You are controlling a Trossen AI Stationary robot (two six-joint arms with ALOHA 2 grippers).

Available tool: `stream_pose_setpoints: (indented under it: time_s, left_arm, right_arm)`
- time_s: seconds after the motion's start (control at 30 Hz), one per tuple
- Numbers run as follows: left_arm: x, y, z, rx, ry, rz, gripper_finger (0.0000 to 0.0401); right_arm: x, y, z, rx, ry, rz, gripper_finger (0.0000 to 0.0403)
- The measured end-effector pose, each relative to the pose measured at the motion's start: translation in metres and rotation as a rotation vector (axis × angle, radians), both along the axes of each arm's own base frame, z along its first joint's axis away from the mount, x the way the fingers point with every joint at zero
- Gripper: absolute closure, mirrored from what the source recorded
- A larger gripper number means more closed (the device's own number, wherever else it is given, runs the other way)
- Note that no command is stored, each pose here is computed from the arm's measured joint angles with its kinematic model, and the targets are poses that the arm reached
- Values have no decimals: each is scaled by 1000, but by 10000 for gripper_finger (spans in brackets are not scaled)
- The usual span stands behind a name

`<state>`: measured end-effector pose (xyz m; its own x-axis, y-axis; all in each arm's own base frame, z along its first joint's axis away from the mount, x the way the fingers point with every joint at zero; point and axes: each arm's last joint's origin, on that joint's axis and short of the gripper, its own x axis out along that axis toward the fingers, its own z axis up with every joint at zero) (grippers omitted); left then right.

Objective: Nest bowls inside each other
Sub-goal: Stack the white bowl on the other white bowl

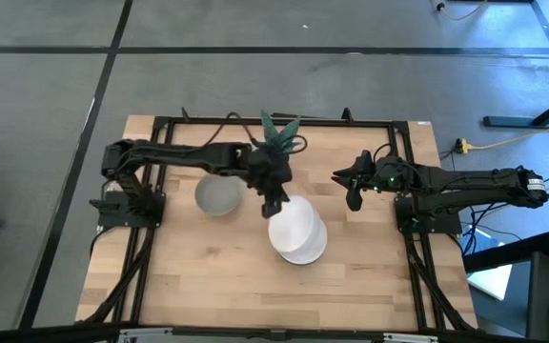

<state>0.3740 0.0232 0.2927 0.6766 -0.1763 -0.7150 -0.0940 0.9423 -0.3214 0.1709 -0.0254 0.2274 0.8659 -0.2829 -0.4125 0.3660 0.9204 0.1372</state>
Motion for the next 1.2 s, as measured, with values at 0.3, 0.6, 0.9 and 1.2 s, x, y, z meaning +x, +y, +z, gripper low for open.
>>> stream_pose_setpoints:
  time_s: [0.3,0.6,0.9,1.2]
  left_arm:
    - [27,2,-20,47,133,-51,401]
    - [21,6,-36,52,309,-45,401]
    - [5,10,-40,34,469,-30,401]
    - [11,10,-33,68,364,-67,361]
  right_arm:
    - [0,1,0,7,4,19,321]
    - [-1,1,-3,10,33,18,321]
    - [-1,1,-3,10,33,16,321]
    - [-1,1,-3,11,32,15,321]
